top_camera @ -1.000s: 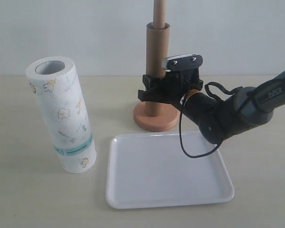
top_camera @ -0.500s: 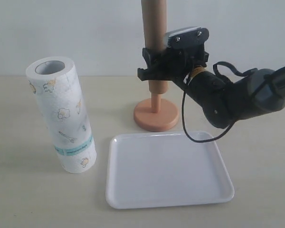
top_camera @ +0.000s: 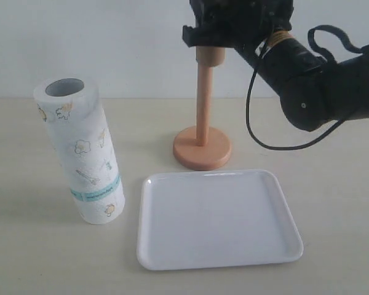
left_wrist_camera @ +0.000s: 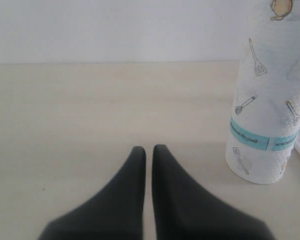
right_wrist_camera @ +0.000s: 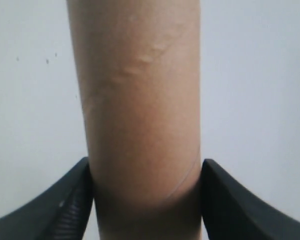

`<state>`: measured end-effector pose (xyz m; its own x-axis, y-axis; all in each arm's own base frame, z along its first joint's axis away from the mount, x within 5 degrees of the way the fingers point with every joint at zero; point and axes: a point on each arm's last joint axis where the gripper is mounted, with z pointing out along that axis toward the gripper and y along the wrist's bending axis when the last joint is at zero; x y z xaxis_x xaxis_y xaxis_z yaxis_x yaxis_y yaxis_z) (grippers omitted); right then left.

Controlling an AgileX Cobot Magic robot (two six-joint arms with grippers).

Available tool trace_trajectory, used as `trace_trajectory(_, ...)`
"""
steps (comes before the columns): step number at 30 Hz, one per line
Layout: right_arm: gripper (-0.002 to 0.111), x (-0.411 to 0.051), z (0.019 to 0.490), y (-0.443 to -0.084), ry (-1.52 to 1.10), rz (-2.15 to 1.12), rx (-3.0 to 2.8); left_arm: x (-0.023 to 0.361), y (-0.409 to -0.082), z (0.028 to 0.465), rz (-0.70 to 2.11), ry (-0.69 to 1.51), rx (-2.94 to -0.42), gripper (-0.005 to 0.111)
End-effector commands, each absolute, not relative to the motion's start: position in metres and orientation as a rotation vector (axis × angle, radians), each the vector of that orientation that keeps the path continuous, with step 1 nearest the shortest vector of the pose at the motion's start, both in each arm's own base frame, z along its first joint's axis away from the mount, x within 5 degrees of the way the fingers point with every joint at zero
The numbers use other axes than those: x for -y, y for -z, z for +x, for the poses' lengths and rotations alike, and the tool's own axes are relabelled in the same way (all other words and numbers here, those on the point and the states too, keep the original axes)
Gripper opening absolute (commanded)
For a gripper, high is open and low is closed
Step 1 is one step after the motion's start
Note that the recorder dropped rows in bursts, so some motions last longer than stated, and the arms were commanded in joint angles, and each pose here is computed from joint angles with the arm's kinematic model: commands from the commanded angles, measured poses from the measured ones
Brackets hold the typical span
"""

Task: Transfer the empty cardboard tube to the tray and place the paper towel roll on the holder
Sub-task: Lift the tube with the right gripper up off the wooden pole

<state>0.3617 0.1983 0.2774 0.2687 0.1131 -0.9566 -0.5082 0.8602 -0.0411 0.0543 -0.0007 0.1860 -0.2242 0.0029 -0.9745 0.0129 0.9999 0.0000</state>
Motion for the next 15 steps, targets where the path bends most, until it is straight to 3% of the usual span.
trace_trajectory(1,0.000,-0.190,0.350,-0.314,-0.460,-0.302,-1.090,0.001,-0.185,0.054,0.009,0.007,-1.794,0.004)
trace_trajectory(15,0.000,-0.179,0.328,-0.358,-0.525,-0.234,-0.952,0.001,-0.185,0.054,0.009,0.007,-1.794,0.004)
